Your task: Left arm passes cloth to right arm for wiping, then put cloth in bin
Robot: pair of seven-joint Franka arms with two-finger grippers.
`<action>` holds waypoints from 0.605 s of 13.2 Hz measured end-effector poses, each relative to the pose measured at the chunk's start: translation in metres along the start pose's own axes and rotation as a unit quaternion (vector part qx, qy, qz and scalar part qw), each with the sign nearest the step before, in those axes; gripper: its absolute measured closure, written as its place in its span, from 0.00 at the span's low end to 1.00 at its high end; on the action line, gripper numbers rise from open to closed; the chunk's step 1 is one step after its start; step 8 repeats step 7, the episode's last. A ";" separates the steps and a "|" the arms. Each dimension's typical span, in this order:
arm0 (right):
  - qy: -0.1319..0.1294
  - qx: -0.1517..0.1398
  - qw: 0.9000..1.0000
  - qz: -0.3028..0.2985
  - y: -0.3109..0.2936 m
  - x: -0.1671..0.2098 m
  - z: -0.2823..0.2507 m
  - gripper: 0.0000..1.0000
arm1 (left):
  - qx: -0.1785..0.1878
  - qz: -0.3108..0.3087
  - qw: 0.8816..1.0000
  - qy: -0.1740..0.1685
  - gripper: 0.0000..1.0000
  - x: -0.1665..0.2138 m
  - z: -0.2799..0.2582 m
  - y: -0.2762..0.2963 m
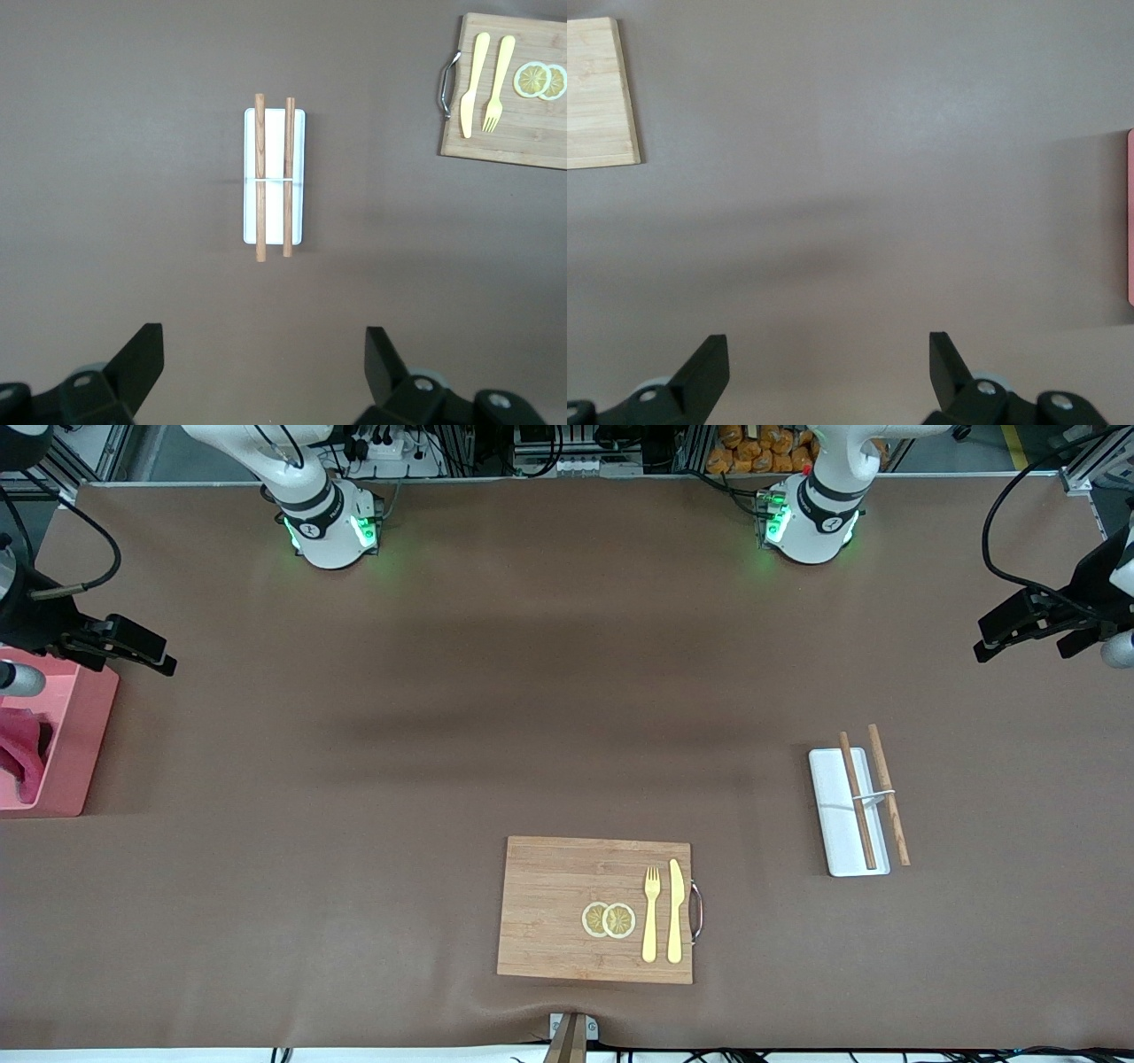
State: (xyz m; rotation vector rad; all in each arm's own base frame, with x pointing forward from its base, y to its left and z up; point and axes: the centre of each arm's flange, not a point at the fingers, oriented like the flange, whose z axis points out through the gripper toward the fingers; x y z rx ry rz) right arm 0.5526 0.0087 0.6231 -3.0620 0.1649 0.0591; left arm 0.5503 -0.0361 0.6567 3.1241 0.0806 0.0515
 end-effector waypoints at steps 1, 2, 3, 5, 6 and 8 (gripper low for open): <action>0.000 0.000 1.000 0.001 0.001 0.000 0.000 0.00 | 0.000 0.001 1.000 0.000 0.00 0.000 0.000 0.001; -0.001 -0.001 1.000 0.002 0.003 0.000 0.000 0.00 | 0.000 0.002 1.000 -0.002 0.00 -0.001 0.000 0.002; -0.001 -0.003 1.000 0.003 0.004 0.000 0.000 0.00 | 0.001 0.002 1.000 -0.005 0.00 -0.002 0.000 0.002; 0.000 -0.008 1.000 0.003 0.005 0.001 0.000 0.00 | 0.001 0.001 1.000 -0.008 0.00 -0.003 -0.002 0.001; 0.000 -0.010 1.000 0.004 0.006 0.001 0.000 0.00 | 0.001 0.001 1.000 -0.008 0.00 -0.003 -0.003 0.001; 0.000 -0.011 1.000 0.004 0.006 0.001 0.000 0.00 | 0.001 0.001 1.000 -0.008 0.00 -0.003 -0.004 0.001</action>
